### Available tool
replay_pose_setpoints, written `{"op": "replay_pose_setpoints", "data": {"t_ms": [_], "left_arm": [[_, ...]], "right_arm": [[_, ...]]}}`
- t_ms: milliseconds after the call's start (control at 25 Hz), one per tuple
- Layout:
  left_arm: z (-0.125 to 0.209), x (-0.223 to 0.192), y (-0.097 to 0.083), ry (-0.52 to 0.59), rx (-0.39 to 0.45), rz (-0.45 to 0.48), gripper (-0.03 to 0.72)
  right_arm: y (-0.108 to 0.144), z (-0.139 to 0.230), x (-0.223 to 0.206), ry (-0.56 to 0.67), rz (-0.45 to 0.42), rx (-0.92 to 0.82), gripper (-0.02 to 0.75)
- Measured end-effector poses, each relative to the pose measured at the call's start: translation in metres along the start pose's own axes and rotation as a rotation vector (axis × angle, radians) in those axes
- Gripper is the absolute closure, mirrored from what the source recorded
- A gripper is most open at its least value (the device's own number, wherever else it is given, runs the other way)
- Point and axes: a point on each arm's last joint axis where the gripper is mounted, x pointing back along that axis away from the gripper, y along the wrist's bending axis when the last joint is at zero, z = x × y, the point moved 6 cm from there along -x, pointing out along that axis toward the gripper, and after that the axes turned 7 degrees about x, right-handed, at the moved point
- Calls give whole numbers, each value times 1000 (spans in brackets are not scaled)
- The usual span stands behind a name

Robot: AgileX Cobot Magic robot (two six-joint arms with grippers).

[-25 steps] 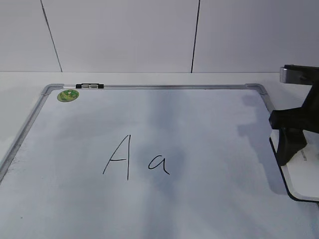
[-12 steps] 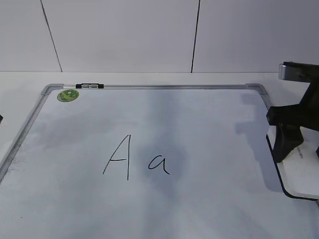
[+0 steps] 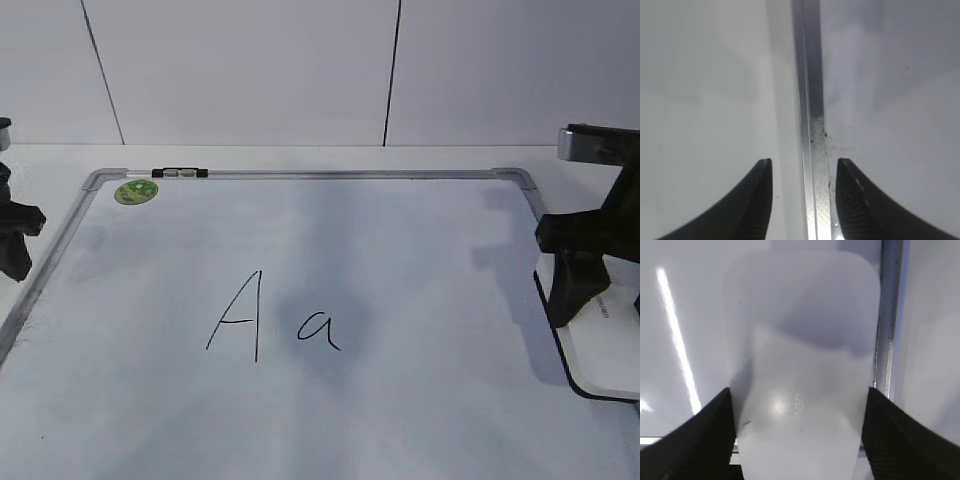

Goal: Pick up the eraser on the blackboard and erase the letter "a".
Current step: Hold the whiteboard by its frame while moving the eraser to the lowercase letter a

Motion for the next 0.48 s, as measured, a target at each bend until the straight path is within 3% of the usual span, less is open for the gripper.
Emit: {"op": "replay_pose_setpoints", "data": {"t_ms": [480], "left_arm": [[1, -35, 2, 116, 2, -15, 381]], "right_arm": [[0, 0, 0, 0, -2, 8, 172]]}}
